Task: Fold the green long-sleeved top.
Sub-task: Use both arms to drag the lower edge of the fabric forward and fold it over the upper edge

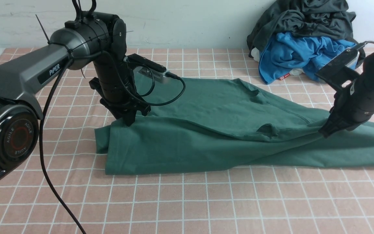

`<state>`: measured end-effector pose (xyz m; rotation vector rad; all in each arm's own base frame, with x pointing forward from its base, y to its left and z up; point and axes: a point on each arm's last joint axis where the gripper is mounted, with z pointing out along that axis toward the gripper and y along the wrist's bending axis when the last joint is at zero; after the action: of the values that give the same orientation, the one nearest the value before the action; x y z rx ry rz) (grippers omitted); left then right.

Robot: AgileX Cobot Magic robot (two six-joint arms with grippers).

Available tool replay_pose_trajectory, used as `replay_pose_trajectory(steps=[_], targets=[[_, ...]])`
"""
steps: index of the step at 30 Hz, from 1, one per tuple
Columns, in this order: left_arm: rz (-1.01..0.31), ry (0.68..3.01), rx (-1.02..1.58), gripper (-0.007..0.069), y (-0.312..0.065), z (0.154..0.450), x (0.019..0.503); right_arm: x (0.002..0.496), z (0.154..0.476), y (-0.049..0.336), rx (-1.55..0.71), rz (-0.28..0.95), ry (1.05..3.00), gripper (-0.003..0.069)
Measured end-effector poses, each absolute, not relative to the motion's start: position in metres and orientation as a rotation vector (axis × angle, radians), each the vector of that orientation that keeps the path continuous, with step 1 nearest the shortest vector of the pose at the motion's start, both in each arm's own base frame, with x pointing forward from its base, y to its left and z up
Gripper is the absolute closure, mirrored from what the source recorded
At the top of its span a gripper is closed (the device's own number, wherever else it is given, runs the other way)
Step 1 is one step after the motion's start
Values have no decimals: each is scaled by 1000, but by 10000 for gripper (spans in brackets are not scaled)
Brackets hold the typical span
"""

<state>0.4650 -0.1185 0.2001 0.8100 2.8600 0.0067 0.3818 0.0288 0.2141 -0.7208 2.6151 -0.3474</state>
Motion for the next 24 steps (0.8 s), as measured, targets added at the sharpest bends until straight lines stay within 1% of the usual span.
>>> replay_pose_trajectory(steps=[1,2,3,4,5,6,7,9,11,12,15,20,24], targets=[[7,2860,810,344,-119,200,465,382,214,29,-721,-347,2614,662],[7,2860,809,312,-119,200,465,382,214,29,-721,-347,2612,662],[7,2860,809,311,-119,200,465,382,214,29,-720,-347,2611,662],[7,2860,809,316,-119,200,465,382,214,29,-720,-347,2610,662],[7,2860,809,337,-119,200,465,382,214,29,-720,-347,2610,662],[7,2860,809,379,-119,200,465,382,214,29,-719,-344,2610,662],[7,2860,809,379,-119,200,465,382,214,29,-719,-344,2610,662],[7,2860,809,514,-119,200,465,382,214,29,-719,-344,2610,662],[7,2860,809,582,-119,200,465,382,214,29,-719,-344,2610,662],[7,2859,809,599,-119,201,465,382,214,29,-719,-344,2610,662],[7,2854,807,609,-118,203,465,382,214,29,-719,-344,2610,662],[7,2844,805,604,-118,208,464,382,214,29,-718,-344,2607,662],[7,2846,800,532,-118,208,464,383,214,29,-718,-344,2605,662]])
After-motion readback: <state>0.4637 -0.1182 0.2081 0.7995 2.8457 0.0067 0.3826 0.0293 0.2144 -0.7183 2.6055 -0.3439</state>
